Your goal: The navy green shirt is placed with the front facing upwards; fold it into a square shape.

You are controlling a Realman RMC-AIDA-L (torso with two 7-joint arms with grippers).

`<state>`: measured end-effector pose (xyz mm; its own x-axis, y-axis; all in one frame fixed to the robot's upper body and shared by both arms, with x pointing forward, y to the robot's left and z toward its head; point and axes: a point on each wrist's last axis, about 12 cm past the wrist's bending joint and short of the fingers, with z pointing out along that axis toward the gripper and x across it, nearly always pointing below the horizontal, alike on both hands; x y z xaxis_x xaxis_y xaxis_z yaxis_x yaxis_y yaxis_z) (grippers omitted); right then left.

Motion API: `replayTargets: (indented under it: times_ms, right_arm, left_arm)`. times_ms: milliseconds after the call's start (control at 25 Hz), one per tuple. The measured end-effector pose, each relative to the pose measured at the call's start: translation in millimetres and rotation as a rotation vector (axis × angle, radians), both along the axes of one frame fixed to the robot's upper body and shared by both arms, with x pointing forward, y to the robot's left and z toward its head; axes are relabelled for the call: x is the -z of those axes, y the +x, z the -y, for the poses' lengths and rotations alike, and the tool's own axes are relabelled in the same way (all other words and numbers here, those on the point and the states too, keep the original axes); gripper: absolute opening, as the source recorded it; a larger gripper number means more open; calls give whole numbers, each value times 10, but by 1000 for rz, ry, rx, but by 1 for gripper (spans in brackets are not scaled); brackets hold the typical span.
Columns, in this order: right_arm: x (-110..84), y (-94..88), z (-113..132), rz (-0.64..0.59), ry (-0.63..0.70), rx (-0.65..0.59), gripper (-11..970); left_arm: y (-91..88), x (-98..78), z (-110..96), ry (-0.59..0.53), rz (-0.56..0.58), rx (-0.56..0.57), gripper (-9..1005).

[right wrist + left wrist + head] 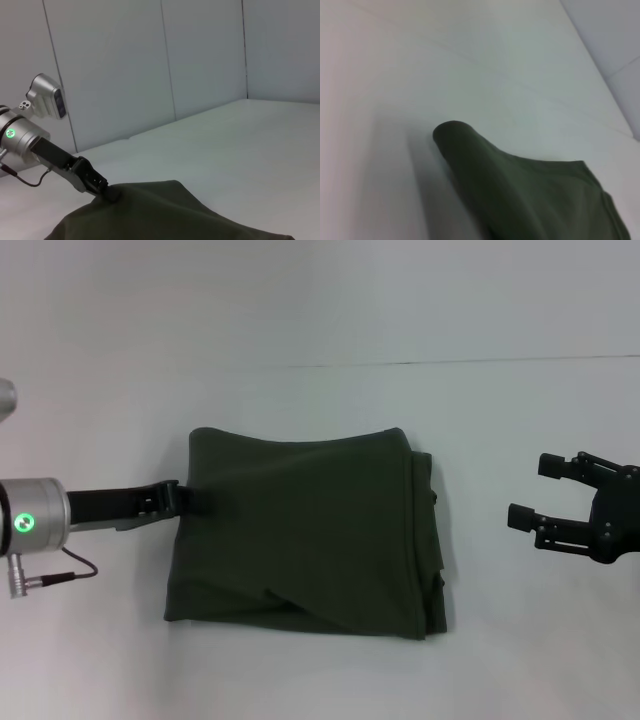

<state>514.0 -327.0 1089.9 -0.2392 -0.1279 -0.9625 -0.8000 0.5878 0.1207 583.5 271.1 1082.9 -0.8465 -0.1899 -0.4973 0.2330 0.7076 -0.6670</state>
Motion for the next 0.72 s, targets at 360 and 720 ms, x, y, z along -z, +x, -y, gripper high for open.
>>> replayTargets:
  times_ms: [360,720]
  right_arm:
    - [-14,21,-15,5,0,-6,926]
    - [-54,58,-274,8,-17,-176,930]
  left_arm:
    - [-55,-43,-190,1,48,-21,241]
    - [-52,-542,-220,100,408,352,609]
